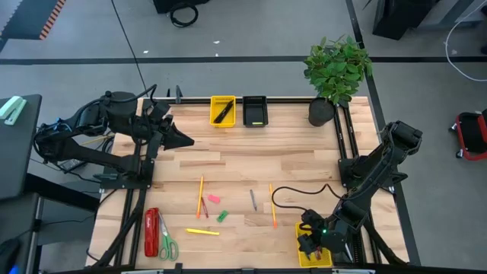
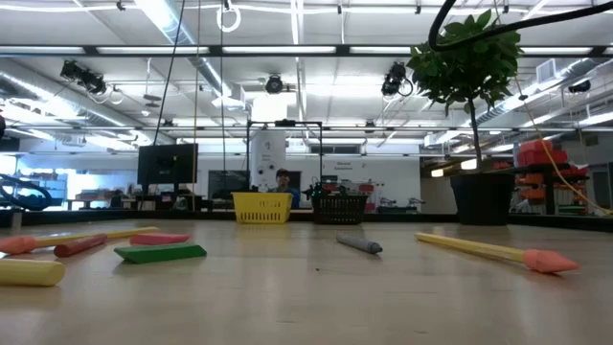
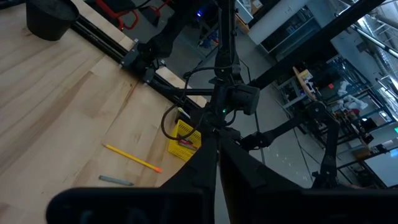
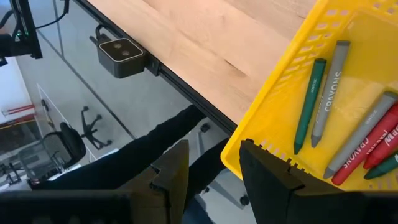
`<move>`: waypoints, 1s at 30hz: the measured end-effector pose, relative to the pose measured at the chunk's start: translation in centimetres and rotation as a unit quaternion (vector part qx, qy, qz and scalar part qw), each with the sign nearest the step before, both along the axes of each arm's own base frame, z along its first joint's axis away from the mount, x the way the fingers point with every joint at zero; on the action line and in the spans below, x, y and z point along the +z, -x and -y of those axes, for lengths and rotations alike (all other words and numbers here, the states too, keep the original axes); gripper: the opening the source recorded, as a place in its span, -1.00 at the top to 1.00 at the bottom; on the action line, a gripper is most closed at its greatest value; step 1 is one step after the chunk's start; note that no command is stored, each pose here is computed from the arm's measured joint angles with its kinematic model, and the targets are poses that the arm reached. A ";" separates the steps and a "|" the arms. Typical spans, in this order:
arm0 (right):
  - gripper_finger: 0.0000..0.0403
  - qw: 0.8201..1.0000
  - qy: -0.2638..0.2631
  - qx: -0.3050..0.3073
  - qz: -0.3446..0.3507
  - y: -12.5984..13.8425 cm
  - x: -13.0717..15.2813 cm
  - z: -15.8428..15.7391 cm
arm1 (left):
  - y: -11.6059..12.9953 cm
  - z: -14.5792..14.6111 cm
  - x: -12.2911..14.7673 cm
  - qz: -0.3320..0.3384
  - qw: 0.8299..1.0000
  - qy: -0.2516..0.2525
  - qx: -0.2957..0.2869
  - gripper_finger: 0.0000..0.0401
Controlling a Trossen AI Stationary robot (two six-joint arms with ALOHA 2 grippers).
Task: Sort crayons/erasers/pens/pencils in bins
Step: Put the gray crayon into the bottom yellow bin
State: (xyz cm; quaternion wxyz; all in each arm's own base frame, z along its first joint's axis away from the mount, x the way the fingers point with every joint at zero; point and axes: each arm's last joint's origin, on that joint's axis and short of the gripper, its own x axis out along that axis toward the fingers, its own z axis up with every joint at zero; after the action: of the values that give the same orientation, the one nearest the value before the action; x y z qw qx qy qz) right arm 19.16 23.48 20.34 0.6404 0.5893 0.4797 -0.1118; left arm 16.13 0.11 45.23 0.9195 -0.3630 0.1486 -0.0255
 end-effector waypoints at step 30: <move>0.26 0.999 -0.024 0.037 -0.024 0.5 0.0 -0.5 | 0.0 0.0 0.0 0.000 1.000 0.000 0.000 0.86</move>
State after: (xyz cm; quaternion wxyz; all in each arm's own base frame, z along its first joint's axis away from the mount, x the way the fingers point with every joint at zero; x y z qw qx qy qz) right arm 18.69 23.96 20.36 0.6181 0.5838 0.5186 -0.0904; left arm 16.13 0.11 45.23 0.9194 -0.3632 0.1485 -0.0253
